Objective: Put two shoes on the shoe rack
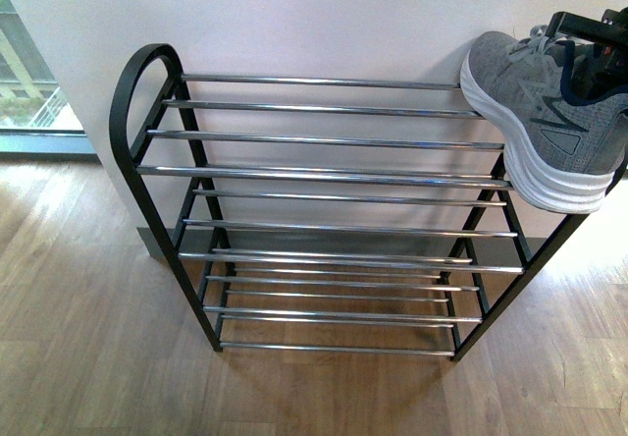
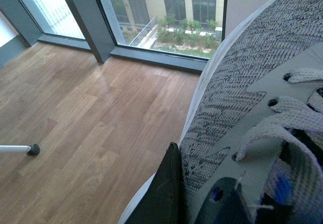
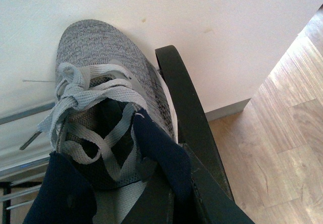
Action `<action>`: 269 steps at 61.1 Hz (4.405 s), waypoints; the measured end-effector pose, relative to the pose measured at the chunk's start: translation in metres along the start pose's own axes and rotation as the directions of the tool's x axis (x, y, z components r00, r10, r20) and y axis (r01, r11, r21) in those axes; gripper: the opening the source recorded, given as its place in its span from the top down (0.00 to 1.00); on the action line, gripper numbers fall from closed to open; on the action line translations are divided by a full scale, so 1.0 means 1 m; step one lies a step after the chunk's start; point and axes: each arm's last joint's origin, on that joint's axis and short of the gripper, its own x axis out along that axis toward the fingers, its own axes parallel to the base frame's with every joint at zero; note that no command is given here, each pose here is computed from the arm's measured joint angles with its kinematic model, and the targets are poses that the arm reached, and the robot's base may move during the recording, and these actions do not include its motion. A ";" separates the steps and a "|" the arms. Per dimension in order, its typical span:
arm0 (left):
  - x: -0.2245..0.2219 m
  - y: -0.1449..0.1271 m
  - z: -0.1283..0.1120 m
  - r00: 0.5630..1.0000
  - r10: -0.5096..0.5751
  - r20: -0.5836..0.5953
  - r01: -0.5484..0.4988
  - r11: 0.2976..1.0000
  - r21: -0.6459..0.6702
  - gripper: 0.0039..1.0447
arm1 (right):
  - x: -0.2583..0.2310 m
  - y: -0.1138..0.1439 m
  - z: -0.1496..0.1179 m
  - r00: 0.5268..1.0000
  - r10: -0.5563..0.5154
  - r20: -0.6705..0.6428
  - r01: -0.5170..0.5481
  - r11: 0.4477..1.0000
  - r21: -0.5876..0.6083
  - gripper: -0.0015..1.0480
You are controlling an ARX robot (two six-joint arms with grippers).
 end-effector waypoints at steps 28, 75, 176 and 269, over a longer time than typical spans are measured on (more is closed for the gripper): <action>0.000 0.000 0.000 1.000 0.001 0.000 -0.001 1.000 0.000 0.99 | -0.006 0.004 0.004 0.996 0.082 -0.030 -0.081 0.996 0.026 0.60; 0.000 0.000 0.000 1.000 0.000 0.000 0.000 1.000 0.000 0.99 | -0.131 -0.043 0.027 0.830 0.420 0.368 -0.301 0.892 -0.338 0.36; 0.000 0.000 0.000 1.000 0.001 0.000 -0.001 1.000 0.000 0.99 | -0.242 -0.081 -0.099 0.797 0.432 0.422 -0.303 0.890 -0.340 0.98; 0.000 0.000 0.000 1.000 0.013 0.002 -0.013 1.000 0.000 0.99 | -0.258 -0.091 -0.111 0.797 0.437 0.417 -0.308 0.888 -0.341 0.16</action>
